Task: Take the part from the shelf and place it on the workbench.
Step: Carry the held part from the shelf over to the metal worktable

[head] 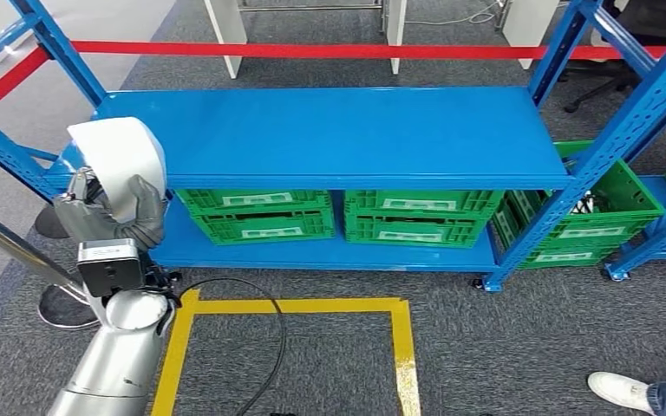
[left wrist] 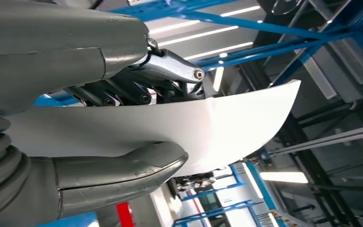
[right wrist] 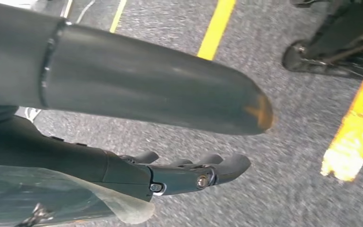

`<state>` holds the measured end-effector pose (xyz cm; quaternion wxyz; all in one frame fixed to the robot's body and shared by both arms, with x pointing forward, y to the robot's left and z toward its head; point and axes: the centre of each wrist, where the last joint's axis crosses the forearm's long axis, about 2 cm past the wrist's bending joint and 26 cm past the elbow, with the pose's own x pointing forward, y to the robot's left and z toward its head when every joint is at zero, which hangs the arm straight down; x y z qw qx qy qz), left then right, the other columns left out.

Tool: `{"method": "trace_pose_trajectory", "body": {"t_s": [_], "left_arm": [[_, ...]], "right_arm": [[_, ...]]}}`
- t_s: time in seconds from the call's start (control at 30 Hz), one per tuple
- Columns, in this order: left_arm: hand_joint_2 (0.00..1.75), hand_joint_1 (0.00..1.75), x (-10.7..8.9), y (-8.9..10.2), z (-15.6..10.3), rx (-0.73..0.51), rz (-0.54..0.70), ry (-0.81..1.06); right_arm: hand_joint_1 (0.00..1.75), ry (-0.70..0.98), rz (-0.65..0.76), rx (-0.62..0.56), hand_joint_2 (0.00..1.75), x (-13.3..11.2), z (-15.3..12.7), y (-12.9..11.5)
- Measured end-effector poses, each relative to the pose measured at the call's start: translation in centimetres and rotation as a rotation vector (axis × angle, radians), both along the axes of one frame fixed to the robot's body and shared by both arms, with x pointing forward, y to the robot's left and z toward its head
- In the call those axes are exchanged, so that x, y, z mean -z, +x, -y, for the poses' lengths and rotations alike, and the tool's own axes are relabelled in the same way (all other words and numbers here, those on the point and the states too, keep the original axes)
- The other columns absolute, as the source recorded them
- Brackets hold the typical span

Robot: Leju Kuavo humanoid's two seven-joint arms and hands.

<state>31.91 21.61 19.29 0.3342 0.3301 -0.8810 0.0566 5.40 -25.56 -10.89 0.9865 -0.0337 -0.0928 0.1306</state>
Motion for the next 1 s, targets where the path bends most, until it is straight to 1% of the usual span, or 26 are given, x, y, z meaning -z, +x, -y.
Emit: {"method": "trace_pose_trajectory", "body": {"t_s": [0.23,0.6,0.83,1.0], "left_arm": [[1.75,1.75,-0.4,0.21,0.0,-0.004,0.015,-0.001],[1.75,1.75,-0.41,0.22,-0.01,-0.005,0.015,-0.003],[1.75,1.75,-0.42,0.21,0.05,-0.005,0.016,-0.044],[1.75,1.75,-0.21,0.03,-0.12,-0.028,0.06,0.017]], "right_arm": [[0.0,0.002,0.004,-0.004,0.0,-0.01,-0.08,0.06],[0.0,0.001,0.004,-0.002,0.0,-0.01,-0.06,0.03],[0.0,-0.002,0.004,-0.001,0.0,0.0,0.06,0.06],[0.0,-0.004,0.002,-0.005,0.0,0.01,0.07,-0.03]]}}
